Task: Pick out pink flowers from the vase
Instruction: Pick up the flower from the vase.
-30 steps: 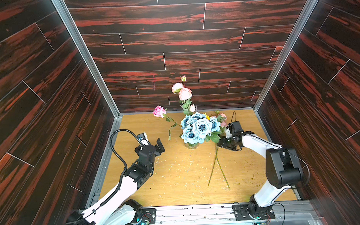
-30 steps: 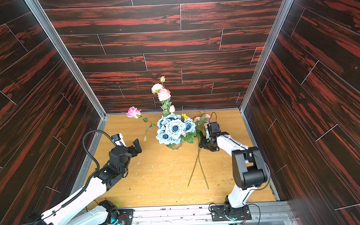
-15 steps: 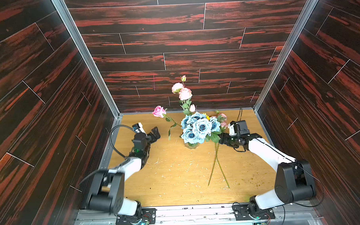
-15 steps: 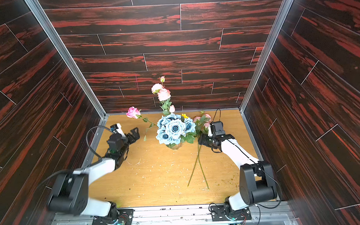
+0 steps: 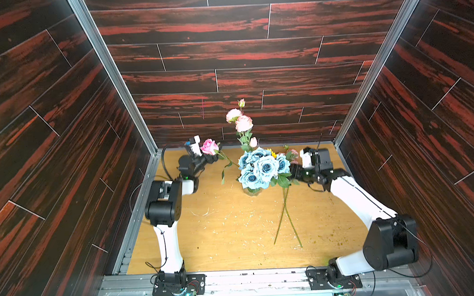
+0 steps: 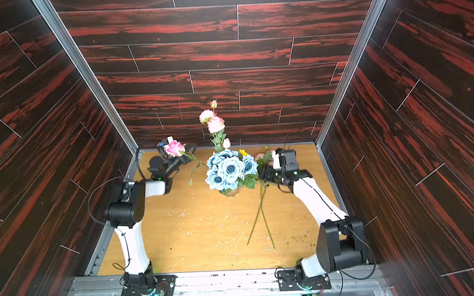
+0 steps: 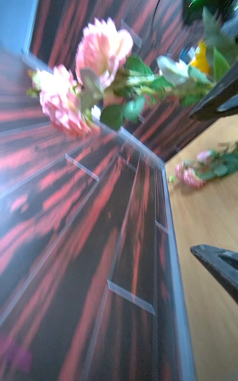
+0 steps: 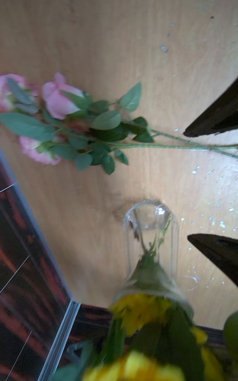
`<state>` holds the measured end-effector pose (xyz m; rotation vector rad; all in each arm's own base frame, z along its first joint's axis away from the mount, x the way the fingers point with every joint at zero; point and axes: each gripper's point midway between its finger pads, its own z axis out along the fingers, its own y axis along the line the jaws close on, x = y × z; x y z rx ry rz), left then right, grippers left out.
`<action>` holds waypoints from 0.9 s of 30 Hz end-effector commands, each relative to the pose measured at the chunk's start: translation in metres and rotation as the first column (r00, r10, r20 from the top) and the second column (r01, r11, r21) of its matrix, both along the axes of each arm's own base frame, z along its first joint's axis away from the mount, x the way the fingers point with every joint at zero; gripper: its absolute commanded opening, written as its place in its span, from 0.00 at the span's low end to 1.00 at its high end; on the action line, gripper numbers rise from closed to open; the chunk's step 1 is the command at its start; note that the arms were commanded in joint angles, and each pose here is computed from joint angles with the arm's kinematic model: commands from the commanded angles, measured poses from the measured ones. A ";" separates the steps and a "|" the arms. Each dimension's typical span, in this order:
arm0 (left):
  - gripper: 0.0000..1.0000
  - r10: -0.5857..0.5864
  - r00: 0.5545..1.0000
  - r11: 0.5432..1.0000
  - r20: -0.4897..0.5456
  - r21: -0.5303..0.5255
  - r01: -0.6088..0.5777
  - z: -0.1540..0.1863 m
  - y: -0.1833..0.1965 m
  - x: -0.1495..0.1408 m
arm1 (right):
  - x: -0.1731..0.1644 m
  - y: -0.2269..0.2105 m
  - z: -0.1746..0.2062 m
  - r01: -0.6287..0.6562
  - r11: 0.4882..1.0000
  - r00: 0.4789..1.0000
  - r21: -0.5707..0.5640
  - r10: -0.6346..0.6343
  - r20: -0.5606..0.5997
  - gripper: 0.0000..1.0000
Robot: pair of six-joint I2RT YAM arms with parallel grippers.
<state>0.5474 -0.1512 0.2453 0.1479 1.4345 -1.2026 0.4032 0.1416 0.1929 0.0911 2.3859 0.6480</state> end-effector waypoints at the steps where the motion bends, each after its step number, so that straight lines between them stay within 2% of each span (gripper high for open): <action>1: 0.94 -0.181 0.976 0.983 0.117 0.021 0.180 0.030 -0.025 -0.023 | -0.001 0.016 -0.007 -0.074 0.997 0.996 0.034 0.075 -0.045 0.76; 4: 0.94 -0.192 0.974 0.981 0.119 0.017 0.191 0.032 -0.028 -0.022 | -0.007 0.033 -0.019 -0.123 0.991 0.992 0.043 0.125 -0.031 0.81; 6: 0.94 -0.180 0.979 0.984 0.097 0.016 0.179 0.026 -0.026 -0.020 | -0.014 0.043 -0.034 -0.135 0.991 0.991 -0.021 0.135 0.004 0.89; 9: 0.93 -0.100 0.995 0.994 0.018 0.034 0.099 0.004 -0.018 -0.009 | -0.029 0.052 -0.060 -0.132 0.985 0.988 -0.107 0.140 0.071 0.90; 11: 0.93 -0.045 0.999 0.999 -0.029 0.028 0.046 -0.009 -0.009 -0.003 | -0.041 0.056 -0.073 -0.123 0.989 0.984 -0.083 0.132 0.122 0.90; 13: 0.92 -0.032 0.998 0.999 -0.048 0.002 0.032 -0.013 -0.004 -0.005 | -0.052 0.063 -0.073 -0.126 0.991 0.967 -0.041 0.132 0.219 0.90; 15: 0.93 -0.079 0.996 0.996 -0.030 -0.029 0.078 -0.010 -0.009 -0.012 | -0.065 0.074 -0.064 -0.150 0.988 0.931 -0.037 0.153 0.331 0.92; 17: 0.93 -0.152 0.988 0.988 0.000 -0.037 0.152 -0.003 -0.022 -0.018 | -0.072 0.084 -0.055 -0.173 0.983 0.900 -0.059 0.182 0.396 0.92; 20: 0.93 -0.256 0.967 0.967 0.020 -0.008 0.256 0.002 -0.043 -0.022 | -0.072 0.090 -0.053 -0.197 0.978 0.899 -0.067 0.207 0.387 0.92; 27: 0.90 -0.390 0.919 0.920 0.055 0.003 0.391 0.021 -0.076 -0.029 | -0.073 0.091 -0.038 -0.226 0.967 0.887 -0.121 0.255 0.385 0.92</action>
